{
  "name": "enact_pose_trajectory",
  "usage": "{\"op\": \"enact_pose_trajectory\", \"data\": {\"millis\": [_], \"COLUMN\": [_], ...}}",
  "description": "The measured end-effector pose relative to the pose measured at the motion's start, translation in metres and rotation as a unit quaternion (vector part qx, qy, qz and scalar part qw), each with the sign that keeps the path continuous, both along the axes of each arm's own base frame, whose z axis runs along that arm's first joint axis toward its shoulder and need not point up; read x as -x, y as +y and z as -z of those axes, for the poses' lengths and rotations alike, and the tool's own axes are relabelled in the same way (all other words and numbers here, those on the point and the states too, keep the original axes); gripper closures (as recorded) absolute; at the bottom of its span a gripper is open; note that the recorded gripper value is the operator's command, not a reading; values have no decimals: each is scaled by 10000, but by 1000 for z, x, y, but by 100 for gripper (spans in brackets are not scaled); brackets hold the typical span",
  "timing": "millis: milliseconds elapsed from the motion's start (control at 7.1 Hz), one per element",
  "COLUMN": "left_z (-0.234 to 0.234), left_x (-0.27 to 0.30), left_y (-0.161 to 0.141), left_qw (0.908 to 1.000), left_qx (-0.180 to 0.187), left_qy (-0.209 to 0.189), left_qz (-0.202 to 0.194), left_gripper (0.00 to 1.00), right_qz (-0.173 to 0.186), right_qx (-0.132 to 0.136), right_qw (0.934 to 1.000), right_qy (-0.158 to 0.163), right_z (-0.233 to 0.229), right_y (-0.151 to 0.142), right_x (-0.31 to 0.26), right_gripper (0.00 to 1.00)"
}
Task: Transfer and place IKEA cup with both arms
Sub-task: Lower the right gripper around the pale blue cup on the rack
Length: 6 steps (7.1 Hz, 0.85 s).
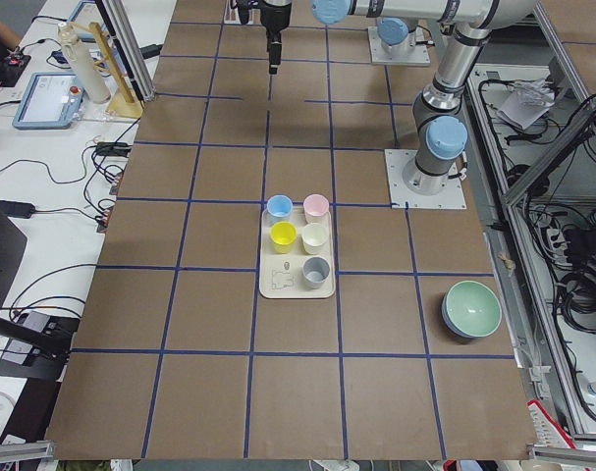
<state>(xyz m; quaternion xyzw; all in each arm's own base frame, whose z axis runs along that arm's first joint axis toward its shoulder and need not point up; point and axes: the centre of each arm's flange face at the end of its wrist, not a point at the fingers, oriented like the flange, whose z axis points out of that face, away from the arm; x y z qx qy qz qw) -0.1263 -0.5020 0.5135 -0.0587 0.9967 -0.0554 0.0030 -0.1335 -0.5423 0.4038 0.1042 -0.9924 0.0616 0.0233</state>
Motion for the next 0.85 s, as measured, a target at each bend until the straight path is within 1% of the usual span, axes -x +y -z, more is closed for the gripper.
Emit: {"op": "enact_pose_trajectory", "data": {"millis": [141,704,845], "left_z": [0,0,0], "left_x": [0,0,0], "left_y": [0,0,0], "left_qw": [10000,10000,10000], "left_qx": [0,1,-2], "left_qy": [0,0,0], "left_qz": [0,-2,-2], "left_gripper": [0,0,0], "right_qz": [-127,-329,-364], "right_qx": [81,316,383], "right_qw": [9999,9987,9985], "right_qy": [64,210,175], "right_z": [16,52,61], "right_y": [-12,-44,-53], "right_x": [10,29,33], "right_gripper": [0,0,0]}}
